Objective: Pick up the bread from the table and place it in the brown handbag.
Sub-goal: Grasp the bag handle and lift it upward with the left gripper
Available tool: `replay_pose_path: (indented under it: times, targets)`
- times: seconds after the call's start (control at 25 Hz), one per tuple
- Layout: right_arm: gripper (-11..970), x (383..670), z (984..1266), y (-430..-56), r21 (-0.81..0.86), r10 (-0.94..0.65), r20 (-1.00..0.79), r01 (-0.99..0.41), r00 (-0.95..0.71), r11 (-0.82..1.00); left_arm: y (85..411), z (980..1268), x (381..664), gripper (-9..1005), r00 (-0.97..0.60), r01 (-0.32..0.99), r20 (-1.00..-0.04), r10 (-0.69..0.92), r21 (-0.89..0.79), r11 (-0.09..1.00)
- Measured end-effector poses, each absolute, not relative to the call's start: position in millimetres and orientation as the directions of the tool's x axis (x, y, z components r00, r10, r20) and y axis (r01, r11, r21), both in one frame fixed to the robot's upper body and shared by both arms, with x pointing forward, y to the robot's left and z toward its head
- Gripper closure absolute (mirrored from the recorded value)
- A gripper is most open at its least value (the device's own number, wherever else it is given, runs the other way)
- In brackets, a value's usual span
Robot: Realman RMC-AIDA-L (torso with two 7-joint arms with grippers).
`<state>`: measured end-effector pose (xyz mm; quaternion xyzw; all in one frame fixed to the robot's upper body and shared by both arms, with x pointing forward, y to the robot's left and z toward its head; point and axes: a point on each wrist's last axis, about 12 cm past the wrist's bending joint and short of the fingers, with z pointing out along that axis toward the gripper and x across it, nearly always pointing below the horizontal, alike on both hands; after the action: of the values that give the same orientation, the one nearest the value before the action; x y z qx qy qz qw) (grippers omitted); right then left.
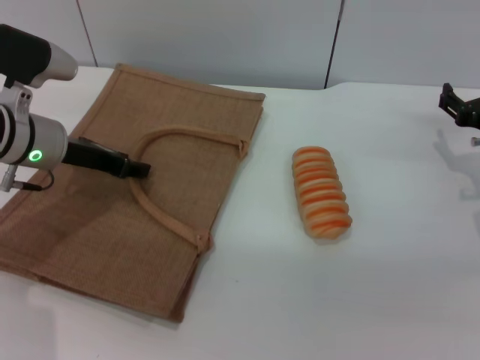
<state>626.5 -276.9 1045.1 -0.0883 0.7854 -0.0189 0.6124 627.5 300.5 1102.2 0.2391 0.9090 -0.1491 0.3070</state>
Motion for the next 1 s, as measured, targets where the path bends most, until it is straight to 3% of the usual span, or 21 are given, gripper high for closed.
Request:
replay_pose_path:
  times: [0.44,0.72,0.88,1.0]
  targets:
    - [67,626.1,1044.8,-278.6,-0.133,-0.155,-0.959,-0.106,-0.236,0.985,298.9,1102.1,627.4,614,-0.697,0.530,-0.628,0.346,-0.127,0.838]
    - [68,626.4,1044.9,-278.7,-0.135,-0.156,-0.959,-0.106,-0.236,0.985,294.9,1105.5,629.9,761,-0.687,0.545,-0.630,0.361,-0.119,0.830]
    - [68,624.9,1042.5,-279.0,-0.137,-0.160,-0.955,-0.109,-0.251,0.985,290.5,1117.6,636.5,796,-0.658,0.565,-0.651,0.378,-0.096,0.819]
    - [68,624.5,1041.2,-278.8,-0.137,-0.162,-0.952,-0.111,-0.261,0.984,287.1,1143.2,642.8,827,-0.606,0.587,-0.696,0.387,-0.062,0.807]
